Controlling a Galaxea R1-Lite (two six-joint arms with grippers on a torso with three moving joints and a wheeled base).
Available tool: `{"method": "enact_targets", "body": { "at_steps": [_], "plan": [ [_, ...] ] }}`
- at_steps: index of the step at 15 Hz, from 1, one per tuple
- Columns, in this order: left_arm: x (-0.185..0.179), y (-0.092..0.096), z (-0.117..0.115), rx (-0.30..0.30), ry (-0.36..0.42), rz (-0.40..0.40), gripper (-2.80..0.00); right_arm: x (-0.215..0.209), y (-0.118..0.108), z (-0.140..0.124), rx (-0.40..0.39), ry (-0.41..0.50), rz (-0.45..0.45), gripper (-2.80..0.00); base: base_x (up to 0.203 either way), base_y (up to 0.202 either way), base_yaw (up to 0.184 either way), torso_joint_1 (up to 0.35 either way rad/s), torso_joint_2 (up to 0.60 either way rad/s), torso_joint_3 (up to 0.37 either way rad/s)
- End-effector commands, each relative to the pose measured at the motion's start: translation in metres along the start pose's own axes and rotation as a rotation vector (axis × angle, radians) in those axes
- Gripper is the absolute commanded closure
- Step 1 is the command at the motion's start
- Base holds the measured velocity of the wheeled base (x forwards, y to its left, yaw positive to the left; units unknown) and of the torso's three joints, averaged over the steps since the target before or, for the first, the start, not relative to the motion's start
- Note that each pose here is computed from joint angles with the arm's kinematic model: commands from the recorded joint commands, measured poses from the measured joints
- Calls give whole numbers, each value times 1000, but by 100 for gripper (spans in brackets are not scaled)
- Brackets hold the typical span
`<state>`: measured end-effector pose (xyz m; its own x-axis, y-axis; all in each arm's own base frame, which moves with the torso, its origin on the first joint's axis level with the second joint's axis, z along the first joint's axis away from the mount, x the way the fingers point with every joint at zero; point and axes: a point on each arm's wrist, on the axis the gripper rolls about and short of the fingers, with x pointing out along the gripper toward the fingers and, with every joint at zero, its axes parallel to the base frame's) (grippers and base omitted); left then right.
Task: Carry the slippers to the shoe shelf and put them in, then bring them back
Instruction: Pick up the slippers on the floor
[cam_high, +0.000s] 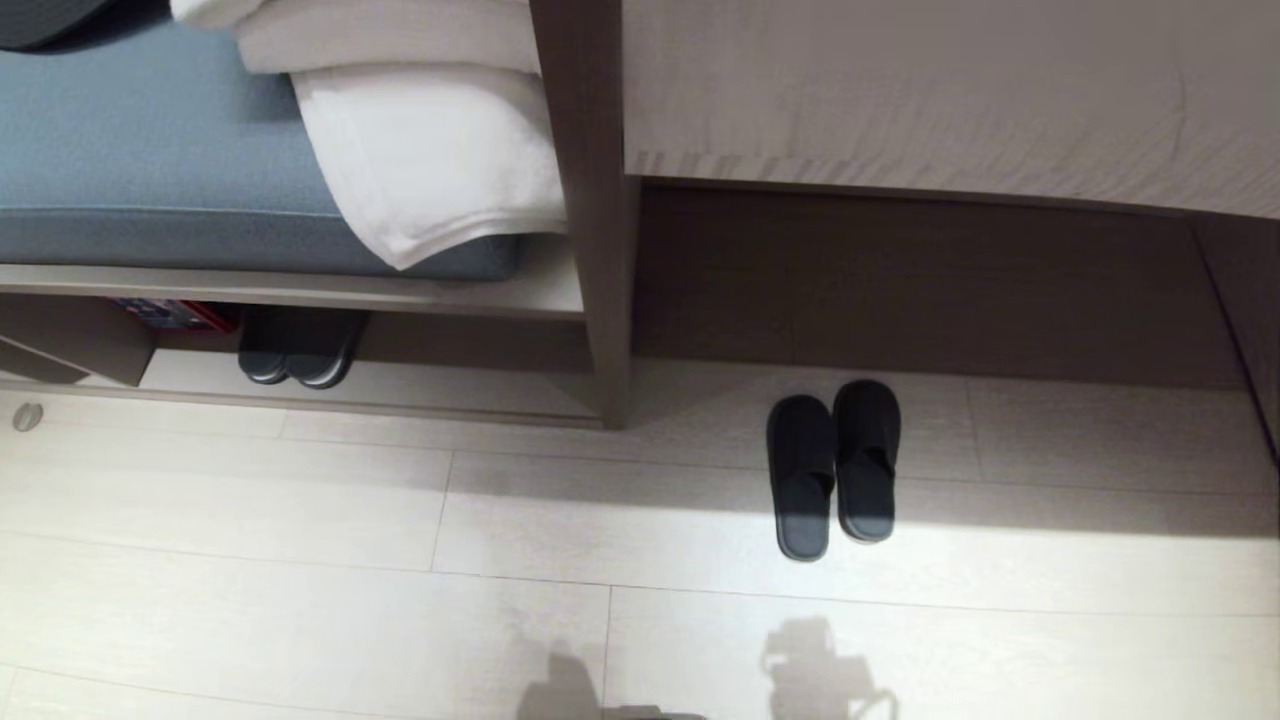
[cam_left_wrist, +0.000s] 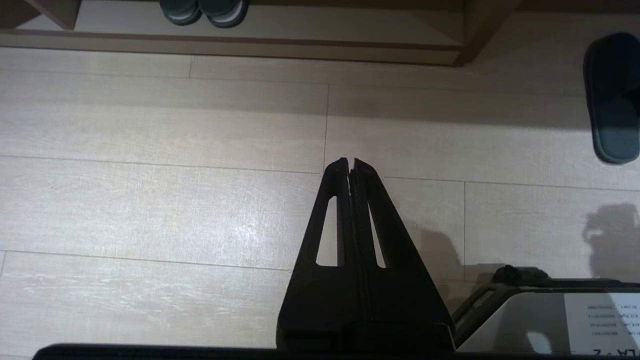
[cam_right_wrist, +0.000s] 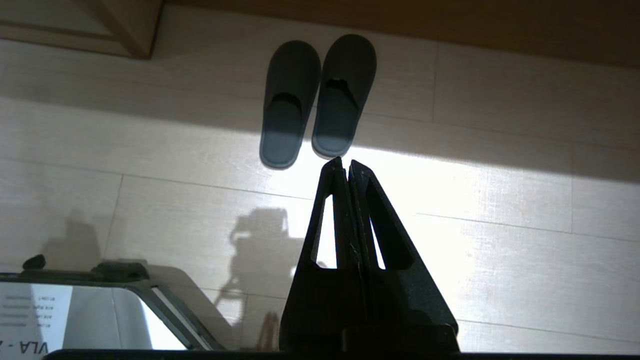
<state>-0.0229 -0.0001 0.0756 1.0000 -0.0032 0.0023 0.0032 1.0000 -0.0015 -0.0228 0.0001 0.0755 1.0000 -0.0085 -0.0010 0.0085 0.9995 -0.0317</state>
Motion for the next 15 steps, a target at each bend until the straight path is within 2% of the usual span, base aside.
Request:
{"method": "enact_targets", "body": {
  "at_steps": [1, 15],
  "plan": [
    [0, 0, 0, 0, 1, 0, 0, 0, 0, 0, -1, -1, -1, 0, 0, 0, 0, 2, -1, -192],
    [0, 0, 0, 0, 1, 0, 0, 0, 0, 0, -1, 0, 3, 0, 0, 0, 0, 2, 4, -197]
  ]
}}
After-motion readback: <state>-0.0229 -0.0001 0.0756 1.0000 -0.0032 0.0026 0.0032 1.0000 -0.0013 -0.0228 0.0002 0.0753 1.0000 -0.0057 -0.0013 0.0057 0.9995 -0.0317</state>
